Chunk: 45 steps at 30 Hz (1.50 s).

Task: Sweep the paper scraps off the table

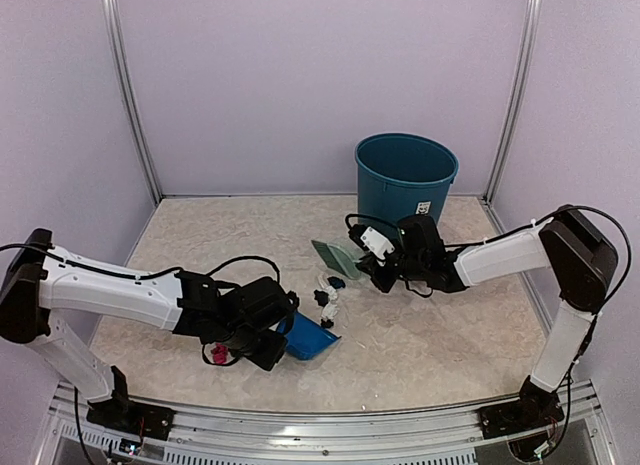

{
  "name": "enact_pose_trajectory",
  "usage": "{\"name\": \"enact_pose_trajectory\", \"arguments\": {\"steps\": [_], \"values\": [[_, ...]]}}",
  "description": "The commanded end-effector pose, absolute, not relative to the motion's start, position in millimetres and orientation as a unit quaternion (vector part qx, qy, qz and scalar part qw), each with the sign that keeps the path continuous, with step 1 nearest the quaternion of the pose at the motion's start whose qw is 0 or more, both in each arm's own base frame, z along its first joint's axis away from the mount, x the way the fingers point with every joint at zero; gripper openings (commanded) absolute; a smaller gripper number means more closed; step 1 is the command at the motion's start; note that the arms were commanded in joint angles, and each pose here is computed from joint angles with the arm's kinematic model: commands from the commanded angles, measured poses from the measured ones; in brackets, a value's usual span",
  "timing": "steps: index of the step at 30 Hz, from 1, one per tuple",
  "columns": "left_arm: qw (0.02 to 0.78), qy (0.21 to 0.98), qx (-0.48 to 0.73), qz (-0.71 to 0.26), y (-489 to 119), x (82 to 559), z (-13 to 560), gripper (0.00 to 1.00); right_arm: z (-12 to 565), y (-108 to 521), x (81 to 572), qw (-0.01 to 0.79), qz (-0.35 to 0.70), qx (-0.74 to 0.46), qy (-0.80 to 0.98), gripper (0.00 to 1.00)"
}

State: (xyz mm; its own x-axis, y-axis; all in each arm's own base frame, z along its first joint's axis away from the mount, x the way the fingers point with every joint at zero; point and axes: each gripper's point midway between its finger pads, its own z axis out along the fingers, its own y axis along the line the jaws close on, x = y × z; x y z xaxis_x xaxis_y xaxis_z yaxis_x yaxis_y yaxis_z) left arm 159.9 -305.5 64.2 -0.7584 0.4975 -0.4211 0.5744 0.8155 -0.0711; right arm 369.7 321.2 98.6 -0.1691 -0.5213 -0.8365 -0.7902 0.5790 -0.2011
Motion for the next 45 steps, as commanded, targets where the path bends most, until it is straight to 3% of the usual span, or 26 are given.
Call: {"name": "enact_pose_trajectory", "arguments": {"steps": [1,19,45], "values": [[0.205,0.932,0.285,-0.087,-309,171,62,0.00,80,332,346,0.441,0.195,-0.479,0.733,0.00],[0.210,0.936,0.273,-0.076,-304,188,51,0.00,63,345,305,0.370,0.284,-0.514,0.720,0.00],[0.287,0.916,0.258,-0.104,-314,208,53,0.00,87,339,292,0.365,0.389,-0.333,0.778,0.00]]}}
